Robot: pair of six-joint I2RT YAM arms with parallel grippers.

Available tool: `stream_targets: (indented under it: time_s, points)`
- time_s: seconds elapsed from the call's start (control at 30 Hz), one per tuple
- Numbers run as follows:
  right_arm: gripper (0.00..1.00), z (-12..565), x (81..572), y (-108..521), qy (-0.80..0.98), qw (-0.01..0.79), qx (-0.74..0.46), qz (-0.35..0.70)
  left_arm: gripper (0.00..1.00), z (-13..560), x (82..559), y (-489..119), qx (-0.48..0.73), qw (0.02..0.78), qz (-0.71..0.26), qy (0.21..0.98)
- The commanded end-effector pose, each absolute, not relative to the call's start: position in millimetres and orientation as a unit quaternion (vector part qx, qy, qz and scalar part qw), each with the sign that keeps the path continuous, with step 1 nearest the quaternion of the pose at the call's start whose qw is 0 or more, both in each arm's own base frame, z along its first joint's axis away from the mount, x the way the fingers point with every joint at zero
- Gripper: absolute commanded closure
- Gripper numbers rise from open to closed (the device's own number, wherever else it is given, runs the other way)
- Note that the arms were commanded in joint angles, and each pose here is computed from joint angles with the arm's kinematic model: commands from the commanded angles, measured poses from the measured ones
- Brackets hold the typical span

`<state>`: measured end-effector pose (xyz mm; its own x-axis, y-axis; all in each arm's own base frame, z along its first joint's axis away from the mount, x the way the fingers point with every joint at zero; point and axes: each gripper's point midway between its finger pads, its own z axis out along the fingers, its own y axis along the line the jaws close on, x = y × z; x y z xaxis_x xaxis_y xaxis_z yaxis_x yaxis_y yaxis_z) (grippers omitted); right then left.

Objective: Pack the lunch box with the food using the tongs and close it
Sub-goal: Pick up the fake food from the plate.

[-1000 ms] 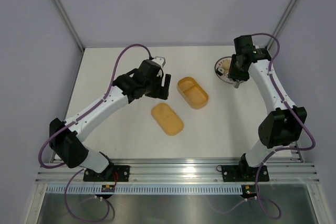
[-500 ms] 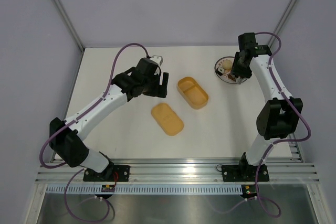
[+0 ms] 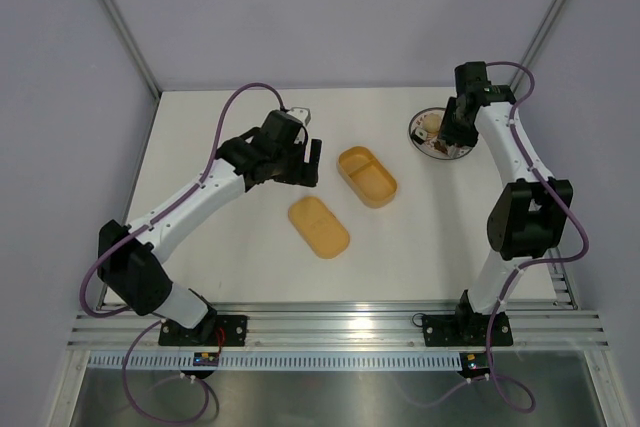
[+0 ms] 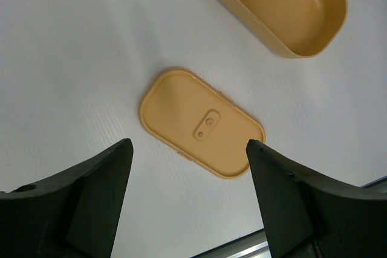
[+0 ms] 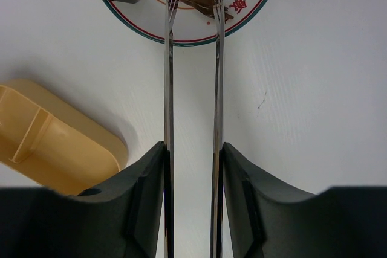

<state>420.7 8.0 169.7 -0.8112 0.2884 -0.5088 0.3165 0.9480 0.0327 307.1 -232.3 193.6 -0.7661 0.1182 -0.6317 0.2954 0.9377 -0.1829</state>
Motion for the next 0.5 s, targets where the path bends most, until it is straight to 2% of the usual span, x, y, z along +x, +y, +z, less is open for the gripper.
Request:
stream_targets:
  time_s: [0.0, 0.47]
  points:
    - [0.53, 183, 438, 14, 0.944, 0.289, 0.158, -0.004, 0.20, 203, 313, -236, 0.111, 0.335, -0.148, 0.924]
    - [0.51, 164, 427, 10, 0.958, 0.256, 0.126, -0.019, 0.20, 199, 317, -236, 0.109, 0.332, -0.144, 0.926]
